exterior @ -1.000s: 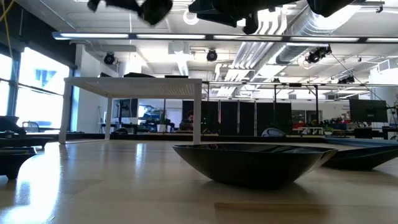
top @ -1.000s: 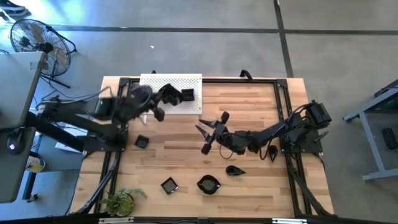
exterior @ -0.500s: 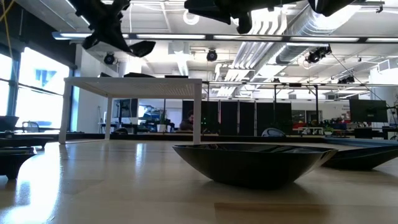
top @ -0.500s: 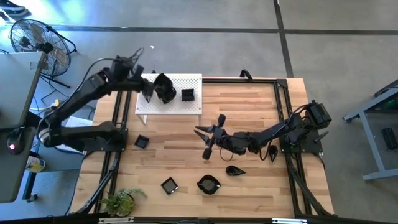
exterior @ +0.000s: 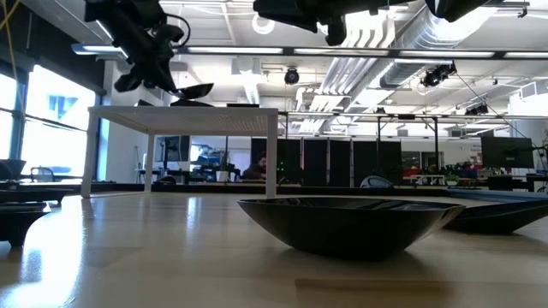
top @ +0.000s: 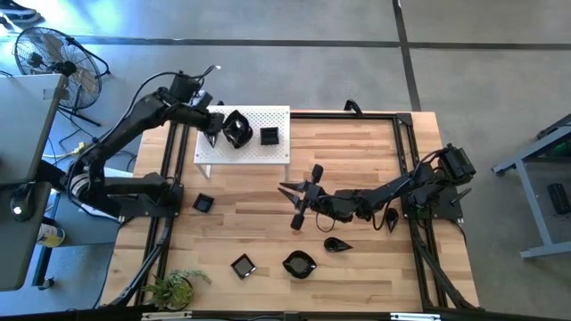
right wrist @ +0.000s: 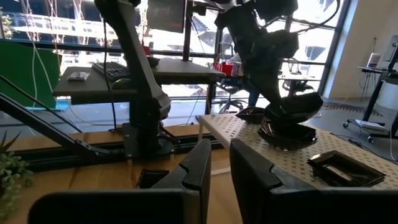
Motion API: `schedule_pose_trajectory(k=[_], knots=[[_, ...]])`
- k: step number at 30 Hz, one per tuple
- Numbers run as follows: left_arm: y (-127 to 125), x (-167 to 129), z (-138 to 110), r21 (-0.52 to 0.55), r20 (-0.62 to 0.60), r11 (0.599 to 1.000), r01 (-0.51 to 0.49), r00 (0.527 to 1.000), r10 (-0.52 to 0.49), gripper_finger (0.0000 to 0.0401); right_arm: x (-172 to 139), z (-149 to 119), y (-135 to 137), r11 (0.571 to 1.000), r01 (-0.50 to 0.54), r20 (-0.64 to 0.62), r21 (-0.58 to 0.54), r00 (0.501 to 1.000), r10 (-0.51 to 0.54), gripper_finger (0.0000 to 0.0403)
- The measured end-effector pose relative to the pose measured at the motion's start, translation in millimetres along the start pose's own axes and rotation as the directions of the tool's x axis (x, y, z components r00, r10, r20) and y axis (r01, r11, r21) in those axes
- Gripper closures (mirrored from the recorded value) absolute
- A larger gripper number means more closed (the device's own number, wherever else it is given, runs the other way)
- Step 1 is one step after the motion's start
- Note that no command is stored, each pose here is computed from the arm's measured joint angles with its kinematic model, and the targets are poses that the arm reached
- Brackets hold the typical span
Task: Pick & Place Mini shaped plates
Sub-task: Stack the leaf-shaped plate on top of the leaf-shaped plate on the shelf
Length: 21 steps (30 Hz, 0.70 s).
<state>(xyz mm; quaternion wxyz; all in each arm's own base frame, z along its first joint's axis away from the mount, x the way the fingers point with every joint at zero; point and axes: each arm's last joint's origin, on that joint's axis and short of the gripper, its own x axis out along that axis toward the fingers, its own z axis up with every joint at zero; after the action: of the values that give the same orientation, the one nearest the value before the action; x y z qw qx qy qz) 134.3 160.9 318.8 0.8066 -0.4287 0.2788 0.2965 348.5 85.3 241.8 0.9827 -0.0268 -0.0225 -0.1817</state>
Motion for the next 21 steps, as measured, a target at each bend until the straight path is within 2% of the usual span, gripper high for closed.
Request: schedule_pose_trajectory(k=[13, 21], knots=[[5.0, 11.6, 1.2, -0.061, -0.061, 0.998, -0.028, 0.998, 0.025, 0.0400, 0.0, 0.0, 0.3, 1.000, -0.010, 0.001, 0.000, 1.000, 0.010, 0.0357], [5.7, 11.5, -1.4, -0.096, -0.087, 0.995, -0.036, 0.996, 0.028, 0.0355, 0.0, 0.0, 0.3, 1.000, -0.011, 0.001, 0.000, 1.000, 0.011, 0.0355]])
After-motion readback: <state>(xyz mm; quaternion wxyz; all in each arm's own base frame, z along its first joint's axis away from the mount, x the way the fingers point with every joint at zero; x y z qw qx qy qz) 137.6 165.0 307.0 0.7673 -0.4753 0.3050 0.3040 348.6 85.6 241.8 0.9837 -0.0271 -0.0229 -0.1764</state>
